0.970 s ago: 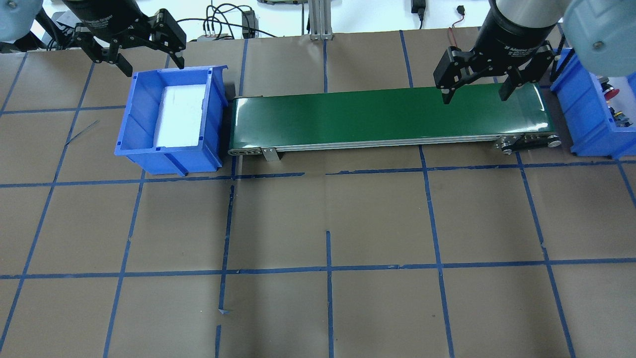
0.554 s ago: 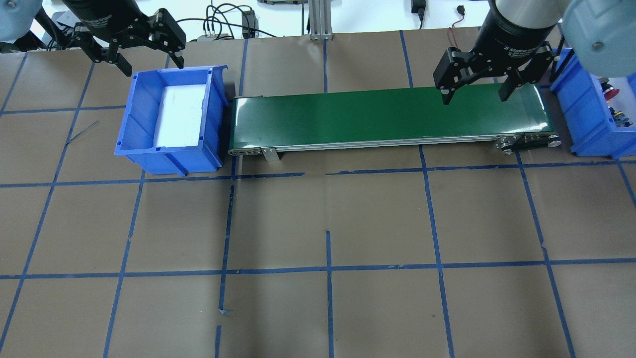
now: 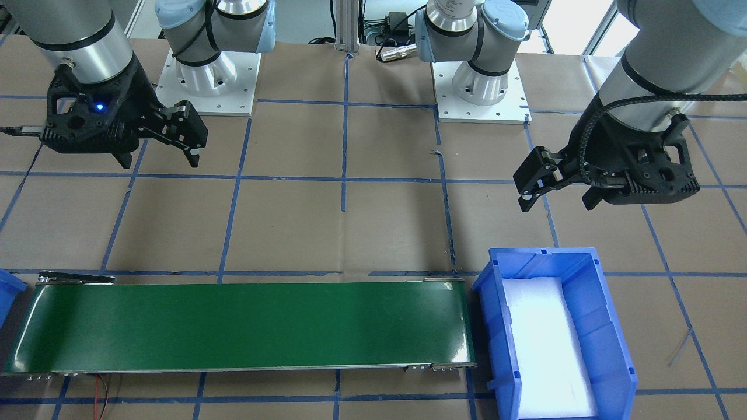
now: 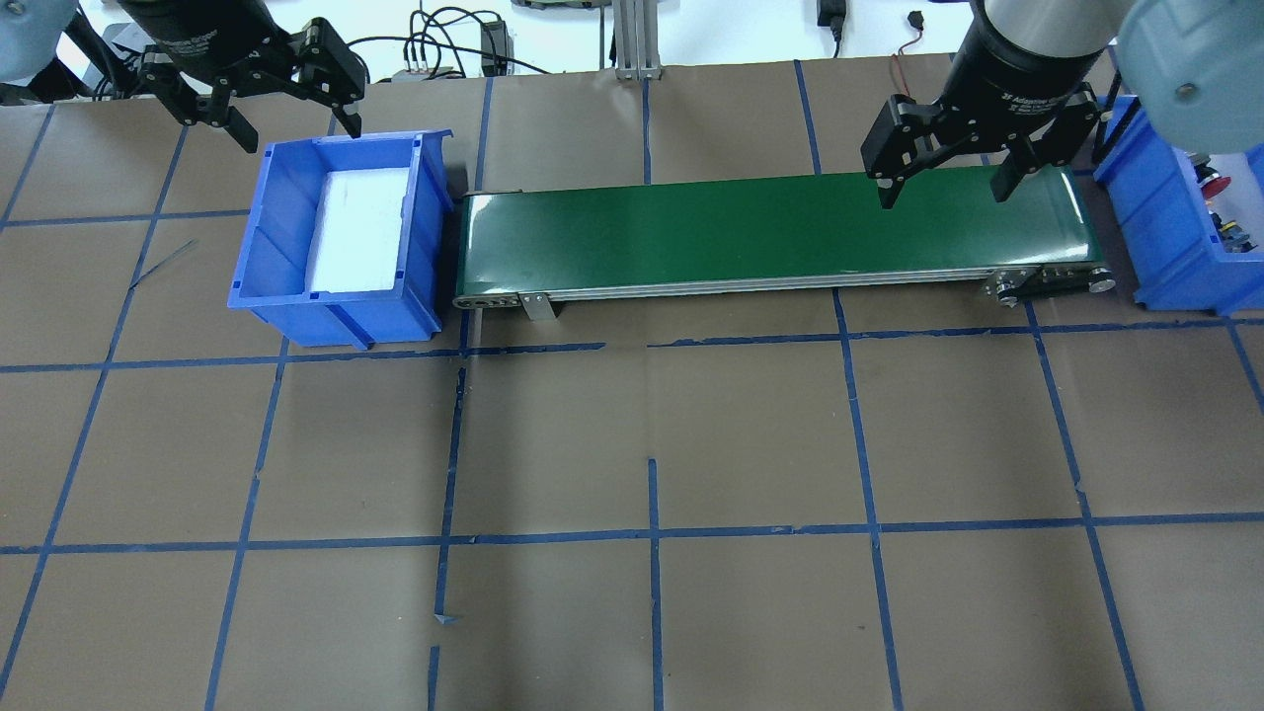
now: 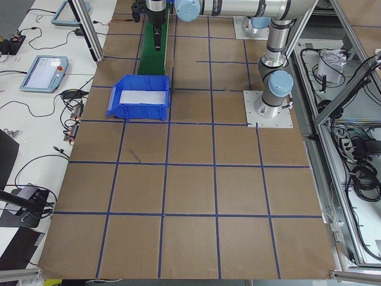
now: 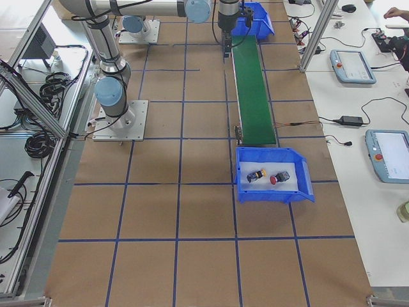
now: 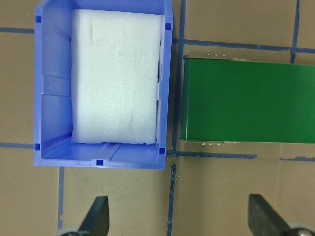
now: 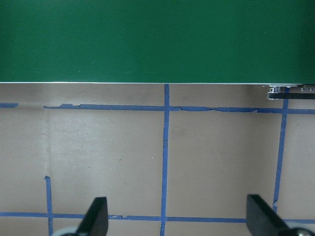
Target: Transport two buttons from left to right
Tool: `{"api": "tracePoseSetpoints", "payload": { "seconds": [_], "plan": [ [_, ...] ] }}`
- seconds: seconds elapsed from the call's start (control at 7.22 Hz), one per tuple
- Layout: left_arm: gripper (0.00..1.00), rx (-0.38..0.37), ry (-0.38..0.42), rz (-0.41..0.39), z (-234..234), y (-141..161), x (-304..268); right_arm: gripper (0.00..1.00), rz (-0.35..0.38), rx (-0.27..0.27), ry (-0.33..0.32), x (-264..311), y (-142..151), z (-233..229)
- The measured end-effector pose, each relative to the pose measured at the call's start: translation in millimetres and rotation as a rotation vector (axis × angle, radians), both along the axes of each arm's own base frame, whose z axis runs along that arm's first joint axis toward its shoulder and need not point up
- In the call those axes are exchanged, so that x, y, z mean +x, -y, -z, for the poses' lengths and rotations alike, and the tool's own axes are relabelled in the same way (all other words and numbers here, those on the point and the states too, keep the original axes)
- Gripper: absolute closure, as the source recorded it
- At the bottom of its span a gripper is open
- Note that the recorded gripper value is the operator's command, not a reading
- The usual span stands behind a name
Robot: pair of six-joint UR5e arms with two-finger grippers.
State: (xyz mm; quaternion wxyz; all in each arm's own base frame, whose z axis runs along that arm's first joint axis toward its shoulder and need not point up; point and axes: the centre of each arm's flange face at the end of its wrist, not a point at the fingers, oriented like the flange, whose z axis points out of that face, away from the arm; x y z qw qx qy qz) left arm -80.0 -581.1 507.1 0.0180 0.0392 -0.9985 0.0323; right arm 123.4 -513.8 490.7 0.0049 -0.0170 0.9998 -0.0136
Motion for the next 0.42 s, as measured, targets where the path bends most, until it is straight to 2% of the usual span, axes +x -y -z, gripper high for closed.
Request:
{"api": "tracePoseSetpoints", "payload": {
  "seconds": [0.42],
  "plan": [
    [0.0,0.002,0.002,-0.002,1.3,-6.2,3.0,0.0,-0.001,0.0,0.0,-0.5,0.1,0.0]
  ]
}}
